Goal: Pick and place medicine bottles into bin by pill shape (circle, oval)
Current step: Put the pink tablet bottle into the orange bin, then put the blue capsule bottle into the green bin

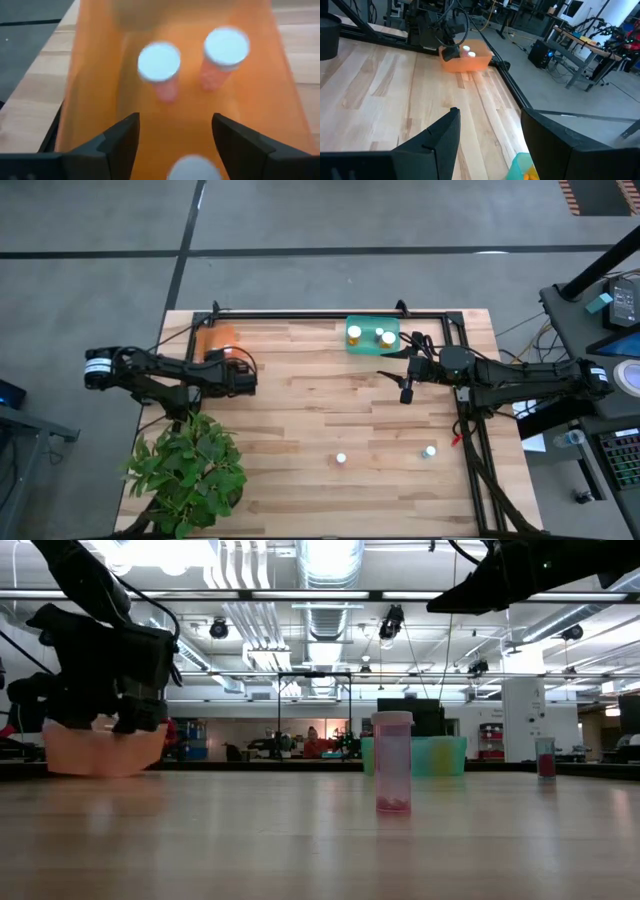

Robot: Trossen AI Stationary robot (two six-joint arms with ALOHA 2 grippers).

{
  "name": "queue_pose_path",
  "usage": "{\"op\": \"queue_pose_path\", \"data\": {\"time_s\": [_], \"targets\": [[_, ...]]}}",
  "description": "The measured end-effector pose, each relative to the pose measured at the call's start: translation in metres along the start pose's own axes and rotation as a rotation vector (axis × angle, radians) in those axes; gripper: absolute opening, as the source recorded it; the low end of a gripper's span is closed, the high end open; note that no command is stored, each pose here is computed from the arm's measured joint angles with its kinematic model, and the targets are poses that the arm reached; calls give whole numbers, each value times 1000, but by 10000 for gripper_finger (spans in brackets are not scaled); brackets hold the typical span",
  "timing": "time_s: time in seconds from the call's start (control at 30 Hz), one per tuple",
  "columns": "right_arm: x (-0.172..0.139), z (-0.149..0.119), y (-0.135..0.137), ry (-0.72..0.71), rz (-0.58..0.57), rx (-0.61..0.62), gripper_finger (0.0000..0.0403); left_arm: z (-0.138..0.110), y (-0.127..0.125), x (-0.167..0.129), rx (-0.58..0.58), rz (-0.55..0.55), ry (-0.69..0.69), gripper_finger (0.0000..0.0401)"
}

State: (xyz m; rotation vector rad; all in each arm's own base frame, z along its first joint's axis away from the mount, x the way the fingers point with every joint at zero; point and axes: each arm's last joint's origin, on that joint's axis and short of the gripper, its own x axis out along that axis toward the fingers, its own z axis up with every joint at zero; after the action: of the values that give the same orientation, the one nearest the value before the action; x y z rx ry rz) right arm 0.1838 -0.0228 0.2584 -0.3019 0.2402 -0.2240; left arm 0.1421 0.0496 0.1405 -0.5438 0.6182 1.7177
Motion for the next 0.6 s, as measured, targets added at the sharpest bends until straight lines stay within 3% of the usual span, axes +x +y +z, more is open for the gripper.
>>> {"op": "queue_pose_path", "data": {"time_s": [0.6], "targets": [[0,0,0,0,0,1,199,19,1,-16,-11,-72,-5,235]]}}
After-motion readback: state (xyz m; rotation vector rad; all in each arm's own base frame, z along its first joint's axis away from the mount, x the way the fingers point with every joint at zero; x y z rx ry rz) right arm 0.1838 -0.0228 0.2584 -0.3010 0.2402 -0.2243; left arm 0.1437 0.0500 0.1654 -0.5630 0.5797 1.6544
